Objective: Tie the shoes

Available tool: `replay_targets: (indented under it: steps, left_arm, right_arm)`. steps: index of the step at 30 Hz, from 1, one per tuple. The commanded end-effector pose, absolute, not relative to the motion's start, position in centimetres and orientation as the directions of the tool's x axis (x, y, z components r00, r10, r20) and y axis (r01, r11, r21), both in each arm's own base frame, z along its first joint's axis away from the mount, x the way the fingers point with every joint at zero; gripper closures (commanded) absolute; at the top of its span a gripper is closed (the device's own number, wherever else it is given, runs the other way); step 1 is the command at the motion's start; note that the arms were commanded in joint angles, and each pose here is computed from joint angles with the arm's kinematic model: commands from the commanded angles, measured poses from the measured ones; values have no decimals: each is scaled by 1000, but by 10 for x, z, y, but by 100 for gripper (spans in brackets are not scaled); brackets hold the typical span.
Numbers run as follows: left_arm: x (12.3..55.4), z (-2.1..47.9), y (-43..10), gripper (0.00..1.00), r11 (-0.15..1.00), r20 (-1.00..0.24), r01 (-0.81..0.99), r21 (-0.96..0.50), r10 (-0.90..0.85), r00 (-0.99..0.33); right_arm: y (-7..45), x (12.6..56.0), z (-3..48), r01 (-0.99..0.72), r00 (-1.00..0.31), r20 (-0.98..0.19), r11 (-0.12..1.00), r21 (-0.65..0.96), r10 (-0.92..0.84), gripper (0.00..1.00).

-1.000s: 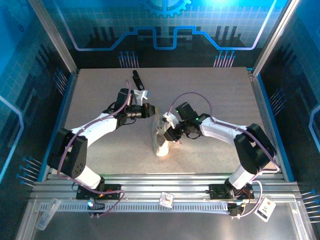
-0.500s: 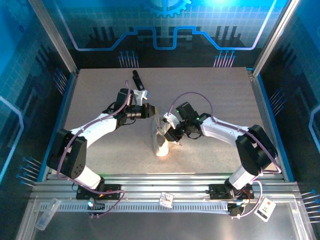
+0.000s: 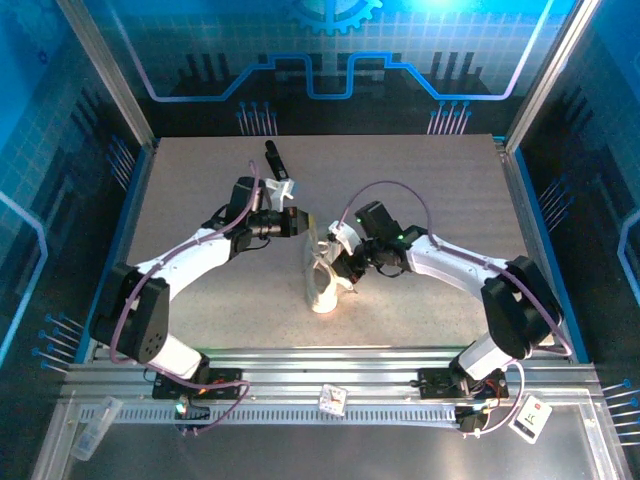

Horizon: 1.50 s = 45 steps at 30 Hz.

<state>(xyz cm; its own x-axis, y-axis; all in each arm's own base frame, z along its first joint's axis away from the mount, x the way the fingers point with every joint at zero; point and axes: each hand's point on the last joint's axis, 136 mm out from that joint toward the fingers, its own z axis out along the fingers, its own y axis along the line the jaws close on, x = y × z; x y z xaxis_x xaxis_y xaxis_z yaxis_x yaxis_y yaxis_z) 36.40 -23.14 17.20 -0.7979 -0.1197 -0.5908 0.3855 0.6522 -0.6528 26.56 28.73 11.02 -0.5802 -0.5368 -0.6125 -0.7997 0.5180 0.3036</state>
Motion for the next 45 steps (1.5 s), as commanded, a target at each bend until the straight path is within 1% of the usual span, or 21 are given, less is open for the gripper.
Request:
replay_targets:
  steps: [1, 5, 12, 24, 33, 37, 40, 43, 45]
  left_arm:
    - [353, 172, -223, 100, 658, -599, 395, -641, -107, -794]
    - [345, 162, -215, 100, 668, -584, 371, -645, -119, -803]
    - [334, 145, -205, 100, 681, -564, 335, -652, -140, -814]
    - [337, 141, -186, 100, 706, -563, 302, -641, -164, -810]
    - [337, 135, -170, 99, 726, -557, 278, -629, -170, -813]
    - [333, 132, -174, 81, 707, -559, 307, -637, -149, -816]
    - [329, 138, -174, 68, 706, -591, 352, -614, -117, -798]
    - [327, 155, -173, 62, 713, -657, 422, -560, -71, -751]
    - [326, 169, -173, 61, 712, -704, 476, -517, -37, -709]
  right_arm:
    - [280, 272, 124, -795, -574, -635, 538, 280, -517, 100]
    - [275, 272, 122, -783, -591, -621, 549, 291, -514, 100]
    - [261, 274, 107, -745, -644, -563, 593, 306, -518, 100]
    - [247, 269, 109, -729, -658, -559, 613, 305, -505, 100]
    - [255, 272, 109, -731, -661, -560, 596, 332, -499, 100]
    - [261, 270, 110, -738, -660, -555, 575, 354, -506, 100]
    - [266, 269, 112, -744, -658, -553, 559, 367, -511, 100]
    - [268, 268, 113, -746, -657, -548, 551, 374, -517, 100]
    - [269, 269, 114, -747, -656, -549, 549, 375, -518, 100]
